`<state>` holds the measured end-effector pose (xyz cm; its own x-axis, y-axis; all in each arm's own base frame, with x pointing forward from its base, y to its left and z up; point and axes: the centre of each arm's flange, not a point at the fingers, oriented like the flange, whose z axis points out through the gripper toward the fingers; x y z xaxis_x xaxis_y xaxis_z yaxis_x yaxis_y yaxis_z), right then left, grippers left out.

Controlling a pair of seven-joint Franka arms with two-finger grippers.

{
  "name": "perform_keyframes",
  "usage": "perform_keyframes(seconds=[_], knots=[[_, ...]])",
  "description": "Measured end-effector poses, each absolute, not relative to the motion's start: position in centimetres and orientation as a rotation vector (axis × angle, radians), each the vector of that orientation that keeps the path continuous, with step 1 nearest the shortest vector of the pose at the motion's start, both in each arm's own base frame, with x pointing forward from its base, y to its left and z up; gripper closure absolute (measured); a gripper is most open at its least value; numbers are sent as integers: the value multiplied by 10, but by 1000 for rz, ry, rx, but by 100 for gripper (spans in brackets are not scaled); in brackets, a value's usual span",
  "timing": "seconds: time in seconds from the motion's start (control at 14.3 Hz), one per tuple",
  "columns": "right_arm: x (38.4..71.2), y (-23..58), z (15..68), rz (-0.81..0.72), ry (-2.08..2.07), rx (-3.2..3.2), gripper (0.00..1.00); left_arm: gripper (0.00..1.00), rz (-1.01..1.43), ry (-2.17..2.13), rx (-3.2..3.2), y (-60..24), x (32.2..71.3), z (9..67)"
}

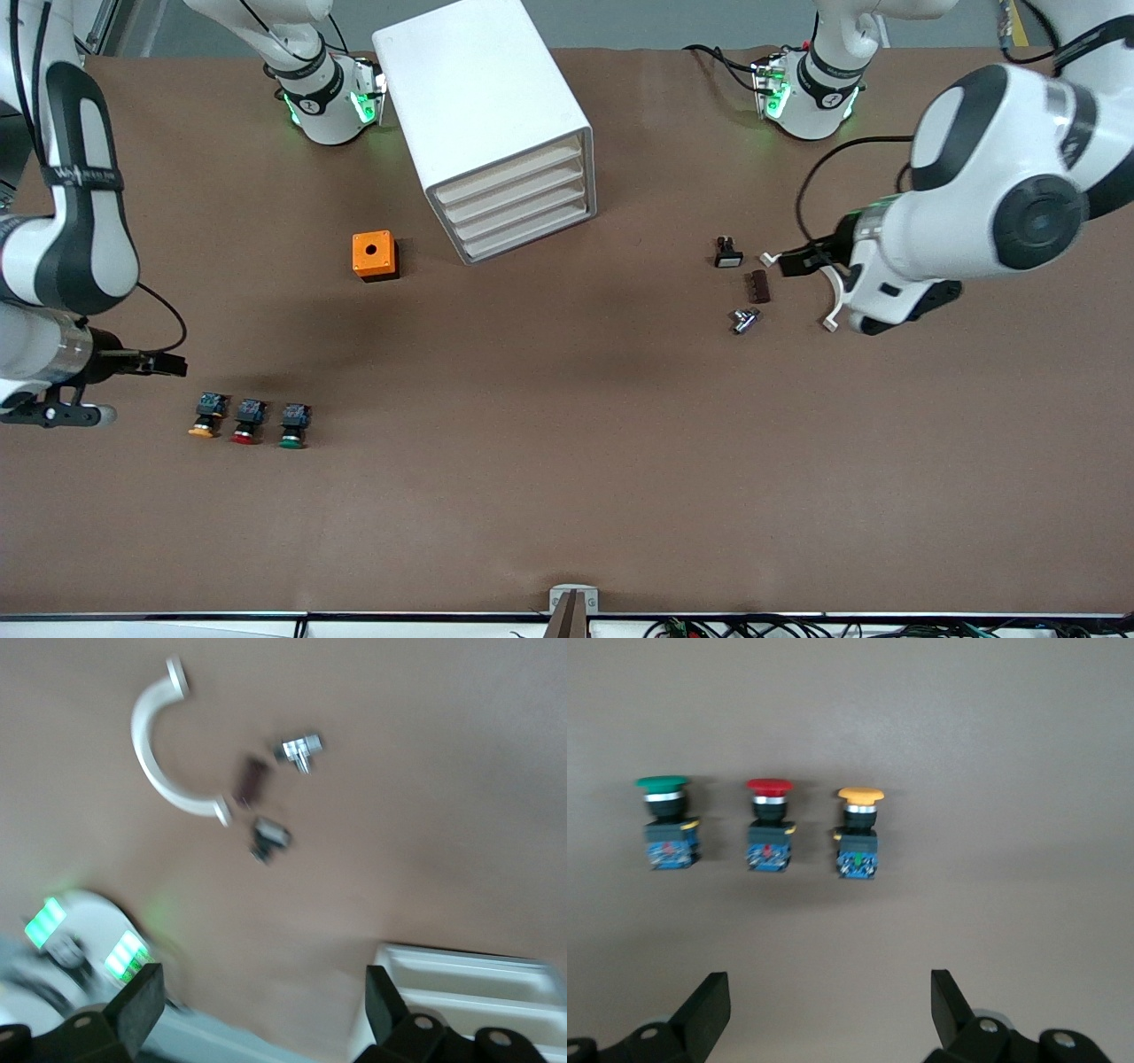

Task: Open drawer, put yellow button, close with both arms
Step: 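Move the left gripper toward the cabinet while the right gripper reaches the buttons, then grasp the top drawer with the left gripper while the right gripper grasps the yellow button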

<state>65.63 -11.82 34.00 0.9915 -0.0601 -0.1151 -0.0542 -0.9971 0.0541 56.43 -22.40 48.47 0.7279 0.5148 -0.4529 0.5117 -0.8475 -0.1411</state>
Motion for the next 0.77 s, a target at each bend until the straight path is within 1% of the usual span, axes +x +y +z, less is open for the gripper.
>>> perform_keyframes(seconds=[0.35,0.49,0.77], knots=[[664,-132,273,-174,-91,3082,0,0,1126,-1421,-2499,-285,562,426],[664,-134,250,-186,-89,3081,0,0,1228,-1531,-2279,-312,554,395],[666,-140,217,-158,-95,3079,0,0,1409,-1652,-1877,-356,539,339]])
